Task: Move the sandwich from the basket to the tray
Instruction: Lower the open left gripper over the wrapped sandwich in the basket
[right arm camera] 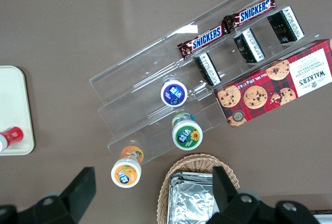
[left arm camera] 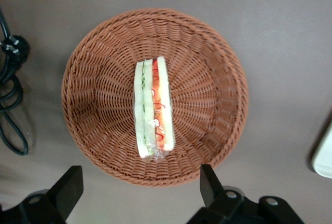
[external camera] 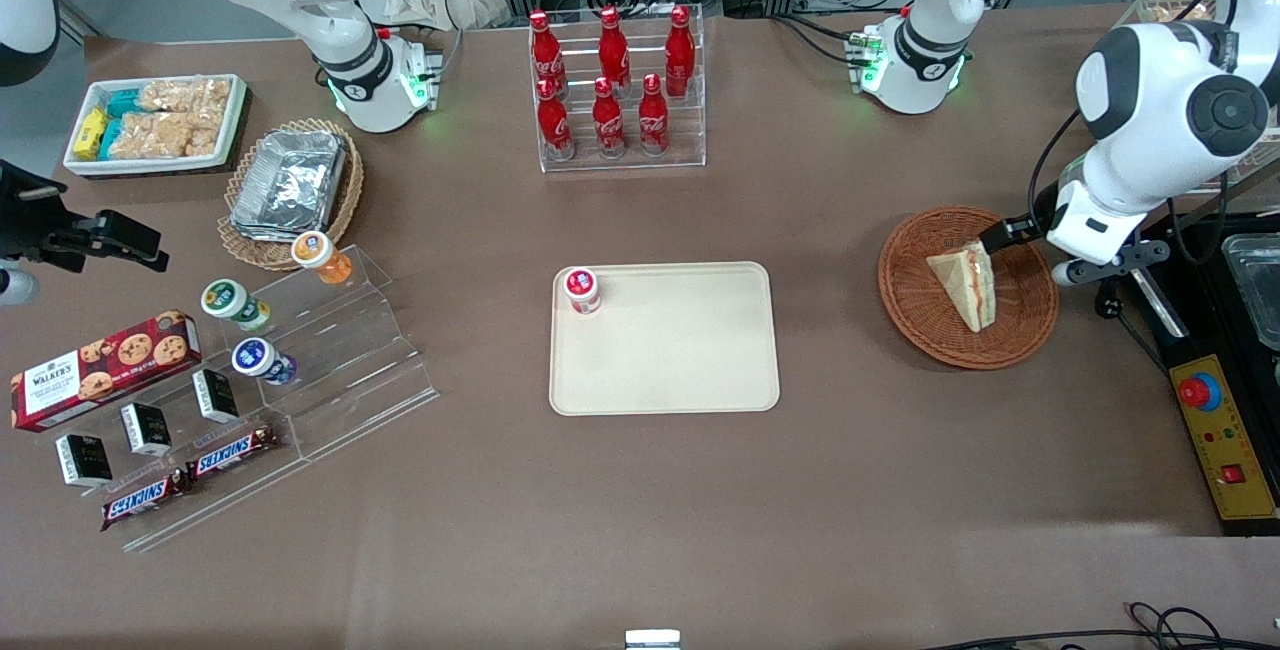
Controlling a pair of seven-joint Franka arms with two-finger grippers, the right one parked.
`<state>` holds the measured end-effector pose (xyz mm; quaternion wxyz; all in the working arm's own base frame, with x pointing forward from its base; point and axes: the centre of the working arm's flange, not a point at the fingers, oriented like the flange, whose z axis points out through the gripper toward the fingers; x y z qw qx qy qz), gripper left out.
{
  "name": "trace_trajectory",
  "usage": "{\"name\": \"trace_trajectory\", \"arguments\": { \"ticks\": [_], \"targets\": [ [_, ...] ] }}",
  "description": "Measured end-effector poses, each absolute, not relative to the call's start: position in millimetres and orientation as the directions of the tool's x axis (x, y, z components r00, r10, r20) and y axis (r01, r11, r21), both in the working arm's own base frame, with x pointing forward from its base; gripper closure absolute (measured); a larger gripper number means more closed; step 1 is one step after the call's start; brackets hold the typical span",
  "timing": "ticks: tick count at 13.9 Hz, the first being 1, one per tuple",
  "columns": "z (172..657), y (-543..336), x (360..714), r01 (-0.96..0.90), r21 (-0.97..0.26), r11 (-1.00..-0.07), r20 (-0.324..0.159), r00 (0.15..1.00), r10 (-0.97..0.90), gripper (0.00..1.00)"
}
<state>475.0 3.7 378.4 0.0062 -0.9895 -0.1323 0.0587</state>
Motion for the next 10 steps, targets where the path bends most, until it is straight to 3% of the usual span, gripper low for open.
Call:
{"name": "trace_trajectory", "arguments": {
  "ticks": [10],
  "targets": [
    [262,8,468,0.327,-0.074,-0.942,-0.219,0.916,0.335,0.0]
  ]
}}
